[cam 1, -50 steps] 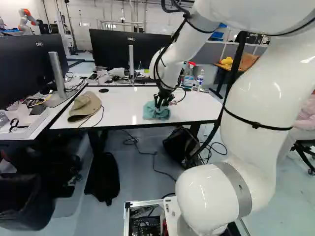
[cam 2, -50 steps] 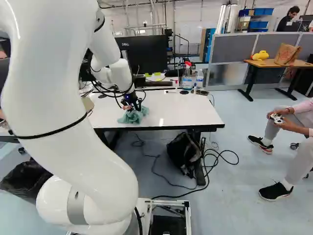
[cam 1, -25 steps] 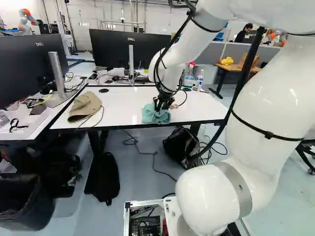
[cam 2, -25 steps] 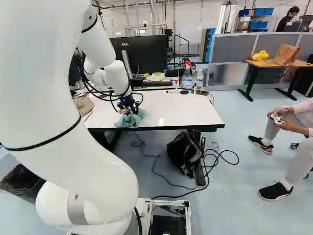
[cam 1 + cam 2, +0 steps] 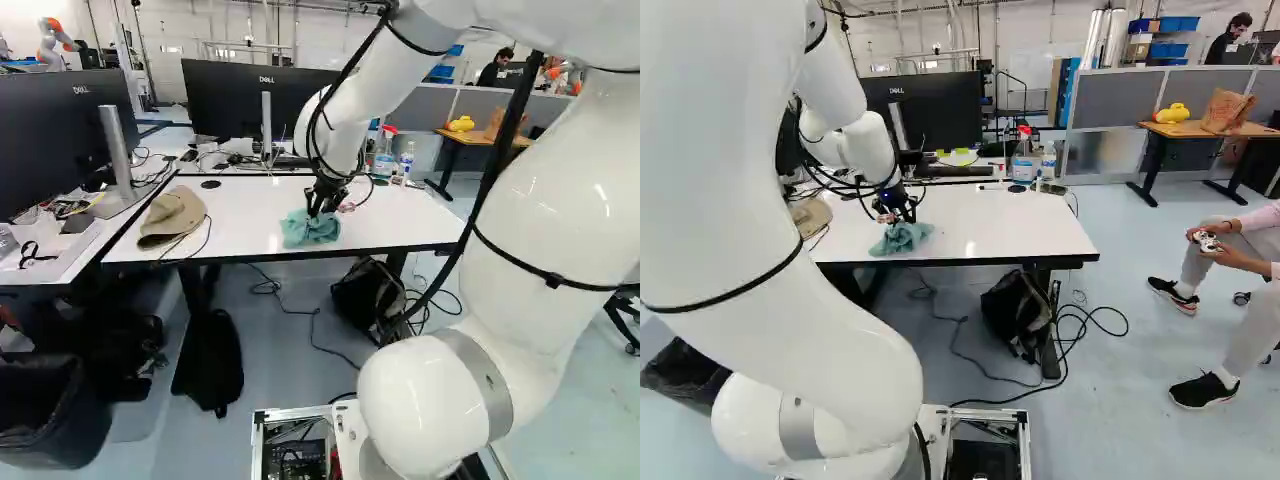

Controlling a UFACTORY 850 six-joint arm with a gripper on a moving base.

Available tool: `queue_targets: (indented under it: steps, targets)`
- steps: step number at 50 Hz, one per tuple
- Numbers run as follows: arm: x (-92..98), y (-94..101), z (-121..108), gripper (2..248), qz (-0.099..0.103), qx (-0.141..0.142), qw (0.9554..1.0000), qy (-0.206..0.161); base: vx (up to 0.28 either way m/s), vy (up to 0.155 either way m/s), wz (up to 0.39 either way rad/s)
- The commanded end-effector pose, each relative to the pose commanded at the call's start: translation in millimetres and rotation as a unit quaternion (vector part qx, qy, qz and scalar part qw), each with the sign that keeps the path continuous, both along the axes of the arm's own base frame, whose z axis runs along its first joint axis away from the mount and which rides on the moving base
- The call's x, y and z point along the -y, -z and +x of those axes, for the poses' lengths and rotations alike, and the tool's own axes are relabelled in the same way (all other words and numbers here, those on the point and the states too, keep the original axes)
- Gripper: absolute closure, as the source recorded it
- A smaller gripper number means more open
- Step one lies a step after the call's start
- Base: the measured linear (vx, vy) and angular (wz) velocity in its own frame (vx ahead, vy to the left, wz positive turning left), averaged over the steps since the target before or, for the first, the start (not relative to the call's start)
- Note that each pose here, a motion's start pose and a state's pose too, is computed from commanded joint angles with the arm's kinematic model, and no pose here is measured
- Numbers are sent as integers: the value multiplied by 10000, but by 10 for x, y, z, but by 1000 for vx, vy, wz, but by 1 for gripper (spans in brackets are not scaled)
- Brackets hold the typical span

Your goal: Clean the table with the green towel

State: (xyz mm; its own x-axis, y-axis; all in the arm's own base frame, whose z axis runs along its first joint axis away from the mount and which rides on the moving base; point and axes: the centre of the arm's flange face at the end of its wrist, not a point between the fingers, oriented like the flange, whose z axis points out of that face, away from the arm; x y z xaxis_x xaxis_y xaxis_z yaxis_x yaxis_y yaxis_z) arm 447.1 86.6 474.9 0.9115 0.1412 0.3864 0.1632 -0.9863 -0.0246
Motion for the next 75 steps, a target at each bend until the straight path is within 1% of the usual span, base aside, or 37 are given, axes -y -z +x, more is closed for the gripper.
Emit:
queue_targets:
  steps: [10, 21, 49, 52, 75]
  targets:
    - [-177, -1, 3, 204, 1, 3, 9998, -189, 0, 0, 0]
    - [-365, -1, -77, 204, 0, 1, 9992, -409, 0, 0, 0]
    - [-700, 7, -522, 204, -2, -7, 9957, -929, 0, 0, 0]
    - [-722, 8, -547, 204, -2, -7, 9953, -964, 0, 0, 0]
    - [-719, -6, -553, 204, 3, 9, 9953, -964, 0, 0, 0]
